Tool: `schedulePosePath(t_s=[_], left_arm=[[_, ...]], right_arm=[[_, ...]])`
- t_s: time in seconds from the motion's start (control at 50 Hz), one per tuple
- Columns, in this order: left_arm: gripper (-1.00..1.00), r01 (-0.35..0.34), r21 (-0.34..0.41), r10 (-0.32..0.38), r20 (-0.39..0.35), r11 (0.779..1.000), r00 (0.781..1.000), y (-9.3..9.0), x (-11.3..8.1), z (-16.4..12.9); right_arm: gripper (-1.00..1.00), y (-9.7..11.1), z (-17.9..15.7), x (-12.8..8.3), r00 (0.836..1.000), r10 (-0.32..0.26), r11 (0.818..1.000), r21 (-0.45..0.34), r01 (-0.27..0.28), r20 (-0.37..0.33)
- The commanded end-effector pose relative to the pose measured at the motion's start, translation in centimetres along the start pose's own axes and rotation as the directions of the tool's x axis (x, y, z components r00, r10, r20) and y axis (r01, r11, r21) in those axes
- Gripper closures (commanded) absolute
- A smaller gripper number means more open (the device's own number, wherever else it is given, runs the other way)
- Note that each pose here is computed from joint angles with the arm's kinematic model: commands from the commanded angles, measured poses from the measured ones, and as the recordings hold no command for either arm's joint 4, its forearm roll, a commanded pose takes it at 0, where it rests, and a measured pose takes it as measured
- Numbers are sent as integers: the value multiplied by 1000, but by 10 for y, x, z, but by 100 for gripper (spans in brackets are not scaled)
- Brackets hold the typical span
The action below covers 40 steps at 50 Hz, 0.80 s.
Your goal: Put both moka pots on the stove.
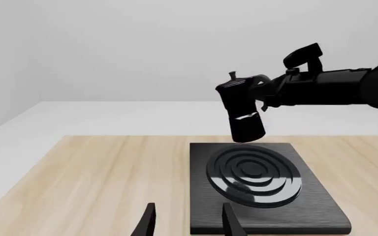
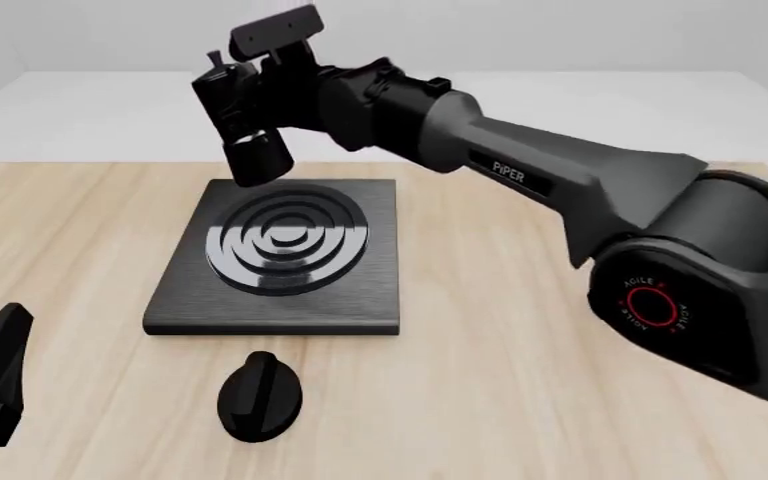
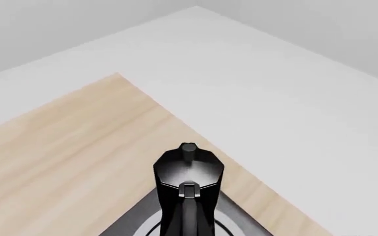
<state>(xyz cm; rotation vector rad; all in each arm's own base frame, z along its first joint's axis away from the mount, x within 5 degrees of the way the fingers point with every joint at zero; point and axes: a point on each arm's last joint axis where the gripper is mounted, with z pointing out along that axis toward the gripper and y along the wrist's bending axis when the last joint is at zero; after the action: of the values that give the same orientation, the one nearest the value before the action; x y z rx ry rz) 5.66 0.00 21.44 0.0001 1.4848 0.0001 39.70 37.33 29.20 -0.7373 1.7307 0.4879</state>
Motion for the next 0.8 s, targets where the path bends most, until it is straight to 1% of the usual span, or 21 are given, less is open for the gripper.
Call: schedulePosePath(t_s=[0.02,0.24,0.48,0.6,0.8], left_arm=[[-100,0,0,0,0,1000,1000,0,0,0],[-100,0,0,0,0,1000,1000,0,0,0],[-100,0,0,0,0,1000,1000,0,0,0],[-100,0,0,0,0,1000,1000,0,0,0],[-100,0,0,0,0,1000,1000,0,0,0]], right_arm=[[100,-7,4,-15,999,21,1000,13,-22,50],[100,-10,10,-9,999,31,999,18,-32,39],[100,-19,18,-5,998,51,998,33,-52,27],[100,-14,15,-2,998,49,998,24,-50,25],[100,-20,22,10,998,61,998,35,-61,4]])
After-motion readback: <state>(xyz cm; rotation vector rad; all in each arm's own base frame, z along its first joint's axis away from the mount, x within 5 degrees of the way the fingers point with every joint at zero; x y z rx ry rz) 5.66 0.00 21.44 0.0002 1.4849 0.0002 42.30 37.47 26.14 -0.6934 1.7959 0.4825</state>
